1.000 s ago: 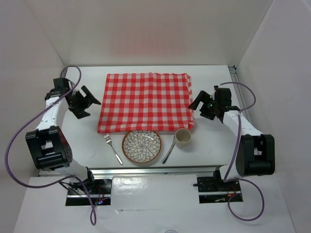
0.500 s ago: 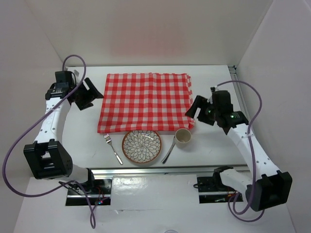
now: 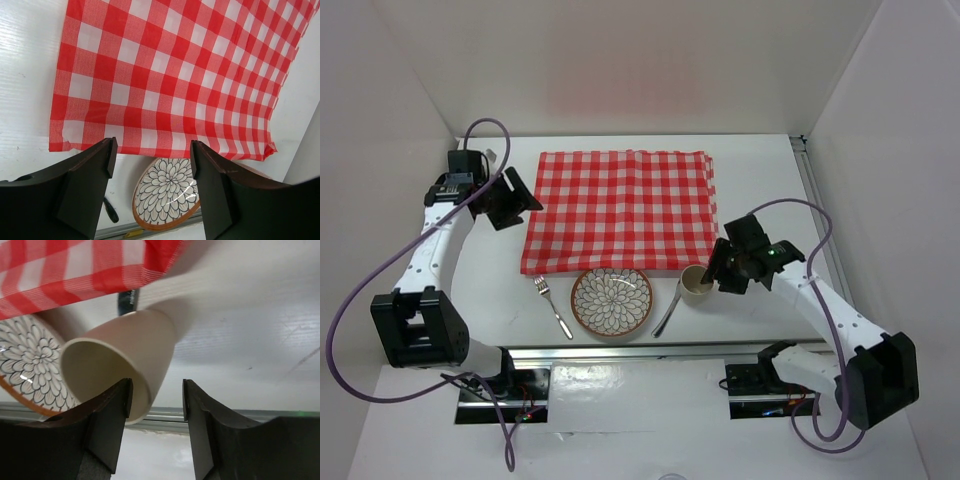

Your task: Set the dinner table for one person

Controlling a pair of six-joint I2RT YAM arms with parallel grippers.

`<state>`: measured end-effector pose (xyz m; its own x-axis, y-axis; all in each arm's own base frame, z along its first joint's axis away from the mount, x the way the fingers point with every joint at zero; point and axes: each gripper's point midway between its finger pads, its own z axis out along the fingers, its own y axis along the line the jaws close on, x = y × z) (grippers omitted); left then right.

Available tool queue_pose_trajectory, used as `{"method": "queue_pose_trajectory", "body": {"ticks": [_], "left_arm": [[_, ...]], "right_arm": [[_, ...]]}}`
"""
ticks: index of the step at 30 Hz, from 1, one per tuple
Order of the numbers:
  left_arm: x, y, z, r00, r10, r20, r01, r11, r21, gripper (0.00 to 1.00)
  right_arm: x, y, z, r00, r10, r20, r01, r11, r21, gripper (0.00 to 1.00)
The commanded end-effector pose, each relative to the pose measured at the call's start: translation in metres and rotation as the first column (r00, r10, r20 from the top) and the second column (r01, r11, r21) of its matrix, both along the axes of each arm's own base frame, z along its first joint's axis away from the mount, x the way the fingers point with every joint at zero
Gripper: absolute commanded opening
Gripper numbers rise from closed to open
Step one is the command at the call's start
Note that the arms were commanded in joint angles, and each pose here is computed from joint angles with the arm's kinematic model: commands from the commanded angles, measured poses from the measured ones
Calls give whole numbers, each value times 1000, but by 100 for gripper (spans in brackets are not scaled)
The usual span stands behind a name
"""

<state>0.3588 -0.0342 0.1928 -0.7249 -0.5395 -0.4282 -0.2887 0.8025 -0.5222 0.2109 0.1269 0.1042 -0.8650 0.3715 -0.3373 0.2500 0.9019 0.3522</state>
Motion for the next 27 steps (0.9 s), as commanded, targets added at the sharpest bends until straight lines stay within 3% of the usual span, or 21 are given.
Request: {"method": "queue_pose_trajectory", "body": {"ticks": [1,6,7,8,10,12,17,23,24,26,27], "left_arm": [[-2,-2,7,999,-19,41,18,1000,19,77],[-2,-4,6,999,-15,38,15,1000,20,75],[-2,-7,6,999,-24,38,24,1000,20,75],[-2,-7,6,999,-24,38,24,1000,20,75],[0,-7,10,999,-24,47,23,1000,21,75],[1,-7,13,998,-24,56,23,999,22,75],[2,-11,17,997,-39,66,38,999,16,75],[-9,-16,24,996,-50,75,49,999,17,75],[-12,-16,23,996,-50,75,49,999,17,75],[-18,-19,19,997,-55,61,54,998,23,75],[-21,-19,13,997,-55,46,54,998,21,75]], "right_arm": [[3,-2,-11,1000,-30,1,30,999,-27,55],[7,-4,-10,999,-32,21,33,999,-44,32],[14,-5,-1,998,-42,49,44,998,-49,18],[12,-8,3,998,-58,36,61,996,-62,10],[26,-7,36,991,-55,119,61,997,-50,1],[31,-14,62,984,-48,172,63,994,-88,0],[101,-15,132,934,-25,356,73,990,-122,0],[216,-14,123,926,-13,377,71,988,-139,0],[237,-14,140,909,-15,416,78,988,-136,0],[272,-10,109,928,-5,372,68,986,-155,0],[291,-12,127,912,-22,411,91,985,-150,0]]}}
